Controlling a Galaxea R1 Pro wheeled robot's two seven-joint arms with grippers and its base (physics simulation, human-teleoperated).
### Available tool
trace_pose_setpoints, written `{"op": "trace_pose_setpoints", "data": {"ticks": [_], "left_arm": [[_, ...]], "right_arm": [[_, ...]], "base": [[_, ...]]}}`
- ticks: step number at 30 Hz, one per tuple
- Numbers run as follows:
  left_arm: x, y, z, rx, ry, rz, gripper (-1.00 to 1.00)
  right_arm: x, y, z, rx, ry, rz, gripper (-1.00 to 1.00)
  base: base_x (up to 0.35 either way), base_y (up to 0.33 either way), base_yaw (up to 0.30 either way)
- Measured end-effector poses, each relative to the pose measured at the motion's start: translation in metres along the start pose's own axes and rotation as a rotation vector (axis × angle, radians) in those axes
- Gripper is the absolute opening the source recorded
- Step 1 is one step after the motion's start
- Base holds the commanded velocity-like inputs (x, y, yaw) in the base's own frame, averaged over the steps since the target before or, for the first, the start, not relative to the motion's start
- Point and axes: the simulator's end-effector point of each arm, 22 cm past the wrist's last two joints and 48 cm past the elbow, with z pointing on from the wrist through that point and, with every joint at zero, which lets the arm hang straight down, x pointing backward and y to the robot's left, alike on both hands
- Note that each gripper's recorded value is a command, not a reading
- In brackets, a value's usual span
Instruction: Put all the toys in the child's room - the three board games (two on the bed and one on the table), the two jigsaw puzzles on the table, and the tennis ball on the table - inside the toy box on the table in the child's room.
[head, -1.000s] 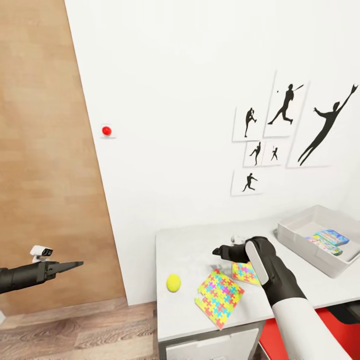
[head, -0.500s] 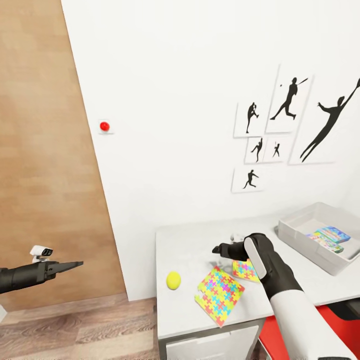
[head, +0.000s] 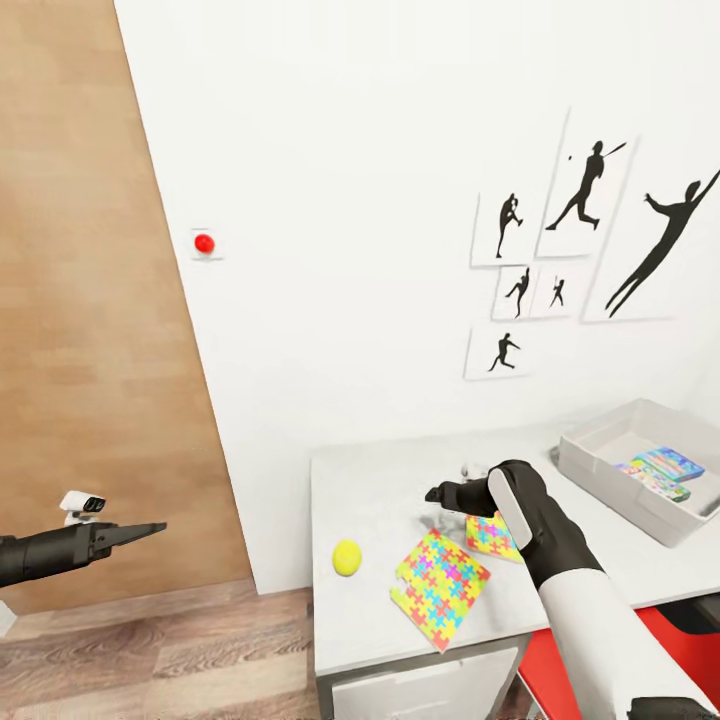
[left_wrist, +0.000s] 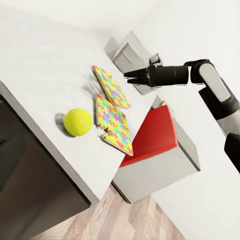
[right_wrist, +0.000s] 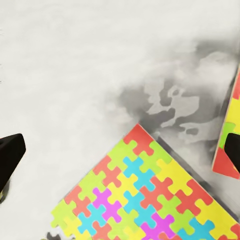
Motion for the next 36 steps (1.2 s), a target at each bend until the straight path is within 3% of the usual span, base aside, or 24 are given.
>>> {"op": "trace_pose_setpoints", "data": {"ticks": [11,36], "left_arm": [[0.004,0.007,0.002,-0.005,0.007,-0.016,1.00],[0.014,0.023,0.005,-0.014,0.021,-0.053,1.00]], "right_arm": [[-0.022,0.002,0.009,0.001,-0.028,0.010,1.00],[-0.016,-0.007,0.031,0.011,-0.007,0.024,1.00]], "base": [[0.001,0.000,0.000],[0.000,0.022,0.000]]}}
